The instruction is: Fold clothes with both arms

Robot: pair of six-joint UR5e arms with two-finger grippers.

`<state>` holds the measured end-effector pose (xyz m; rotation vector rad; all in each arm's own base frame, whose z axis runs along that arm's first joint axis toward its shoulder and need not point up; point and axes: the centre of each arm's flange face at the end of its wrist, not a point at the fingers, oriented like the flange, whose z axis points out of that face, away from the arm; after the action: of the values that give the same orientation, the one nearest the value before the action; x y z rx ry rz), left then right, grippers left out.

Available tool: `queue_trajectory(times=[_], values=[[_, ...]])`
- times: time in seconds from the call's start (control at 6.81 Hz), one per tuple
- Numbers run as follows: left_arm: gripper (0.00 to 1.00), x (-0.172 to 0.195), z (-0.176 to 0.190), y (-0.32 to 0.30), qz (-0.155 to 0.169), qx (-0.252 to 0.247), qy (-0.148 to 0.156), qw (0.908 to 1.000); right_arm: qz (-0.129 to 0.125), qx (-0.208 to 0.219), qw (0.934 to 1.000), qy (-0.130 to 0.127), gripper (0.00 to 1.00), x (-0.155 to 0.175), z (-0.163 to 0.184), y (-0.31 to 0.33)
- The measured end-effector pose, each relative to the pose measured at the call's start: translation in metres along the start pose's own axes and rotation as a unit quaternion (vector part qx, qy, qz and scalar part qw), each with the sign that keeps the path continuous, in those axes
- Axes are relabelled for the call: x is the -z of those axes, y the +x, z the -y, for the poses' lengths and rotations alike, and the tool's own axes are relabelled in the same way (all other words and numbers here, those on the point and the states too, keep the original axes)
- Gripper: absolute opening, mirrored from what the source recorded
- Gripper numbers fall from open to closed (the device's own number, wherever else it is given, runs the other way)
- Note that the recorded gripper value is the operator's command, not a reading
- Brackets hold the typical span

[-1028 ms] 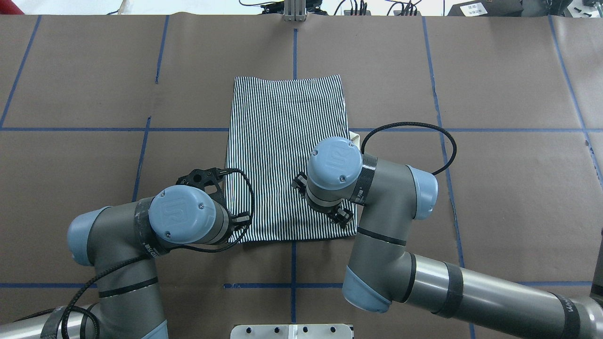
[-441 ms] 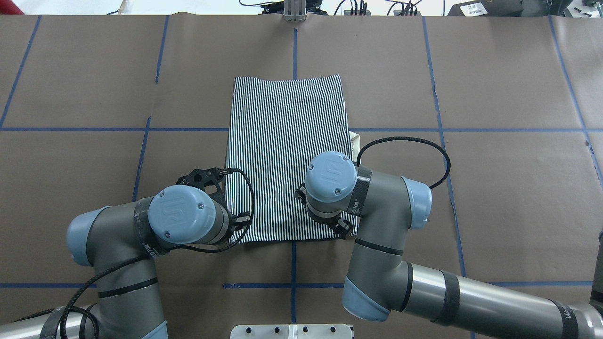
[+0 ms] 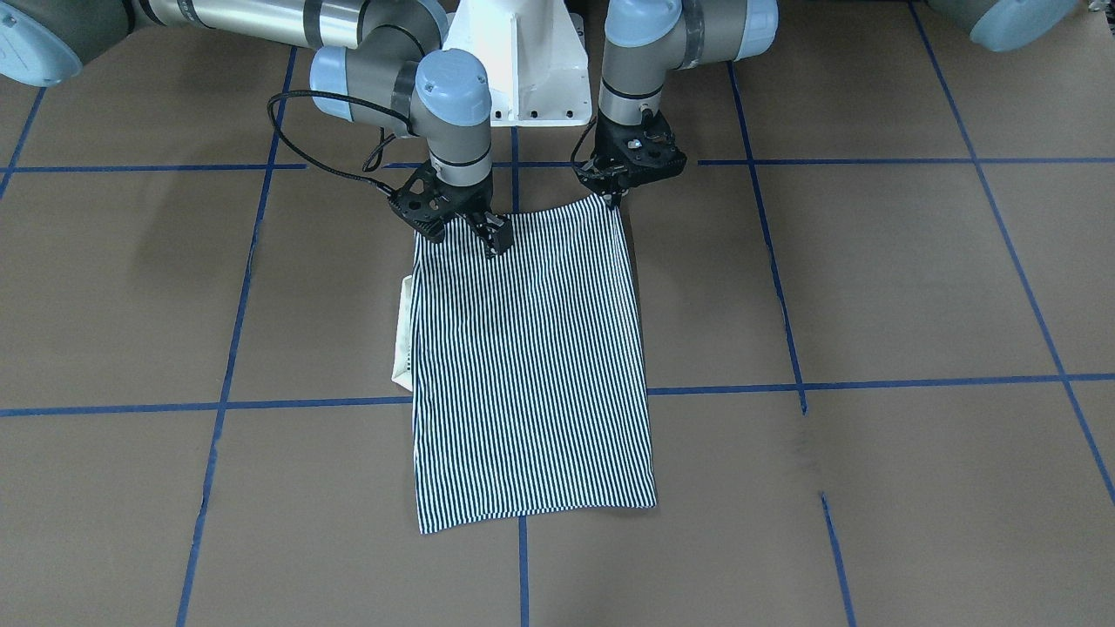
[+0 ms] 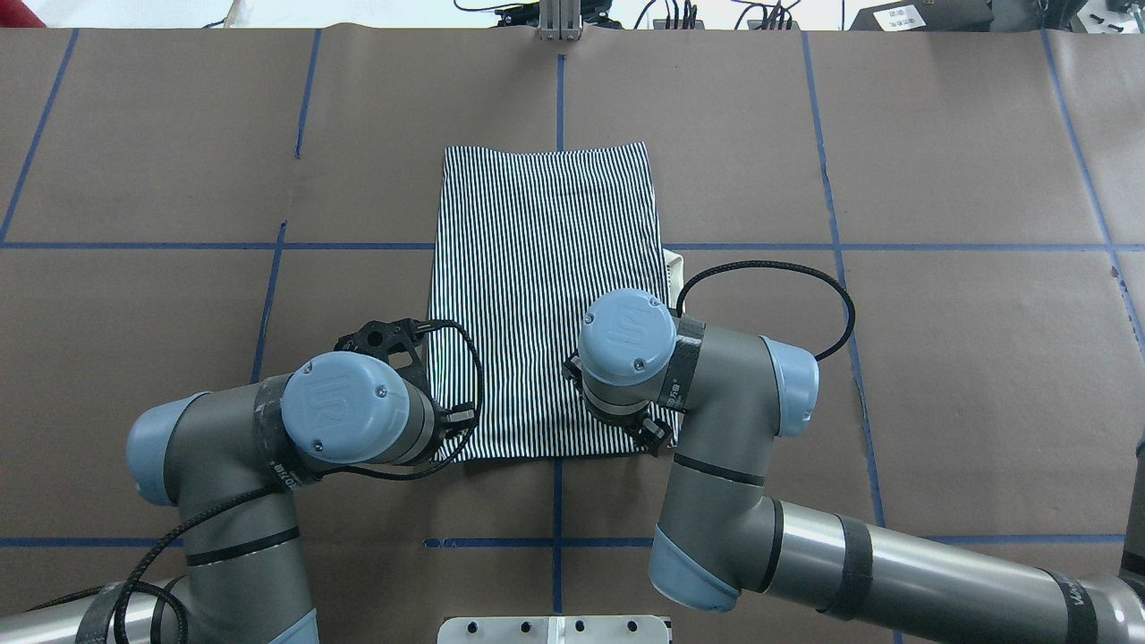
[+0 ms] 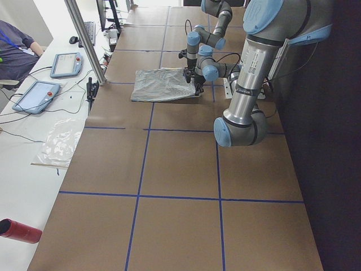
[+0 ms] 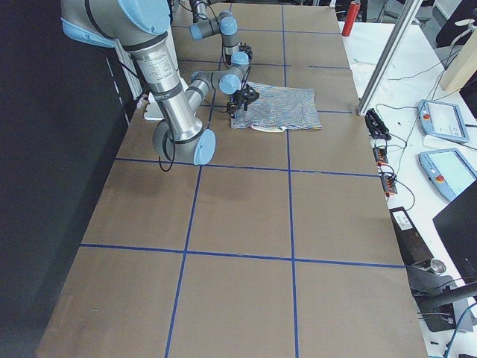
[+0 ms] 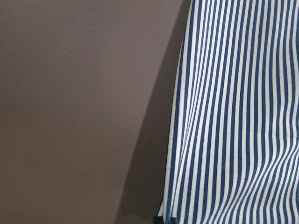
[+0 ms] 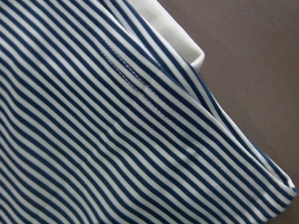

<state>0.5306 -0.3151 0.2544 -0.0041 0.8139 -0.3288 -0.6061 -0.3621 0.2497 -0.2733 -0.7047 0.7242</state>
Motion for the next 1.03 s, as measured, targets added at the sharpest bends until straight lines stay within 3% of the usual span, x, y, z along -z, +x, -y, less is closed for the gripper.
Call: queue_trajectory(times=[0.15,0.44,0.73,0.88,1.03], values=[[0.0,0.0,0.0,0.0,0.0,0.0,0.0,1.0,-0.001,0.0,1.0,0.001,0.62,-0.0011,0.0002,-0.0001],[0.0,-0.0001,0.0001,0.0,0.0,0.0,0.0,1.0,-0.003,-0.001,1.0,0.002,0.6,-0.0035,0.0009,-0.0002],[0.0,-0.0002,0.0002,0.0,0.0,0.0,0.001,1.0,-0.004,-0.001,1.0,0.002,0.16,-0.0045,0.0011,-0.0004],[0.0,-0.0003,0.0002,0.0,0.0,0.0,0.001,1.0,-0.003,-0.001,1.0,0.002,0.0,-0.0042,0.0009,-0.0008],[0.0,-0.0005,0.0003,-0.0003,0.0,0.0,0.001,1.0,-0.003,0.0,1.0,0.001,0.0,-0.0032,0.0004,-0.0016]])
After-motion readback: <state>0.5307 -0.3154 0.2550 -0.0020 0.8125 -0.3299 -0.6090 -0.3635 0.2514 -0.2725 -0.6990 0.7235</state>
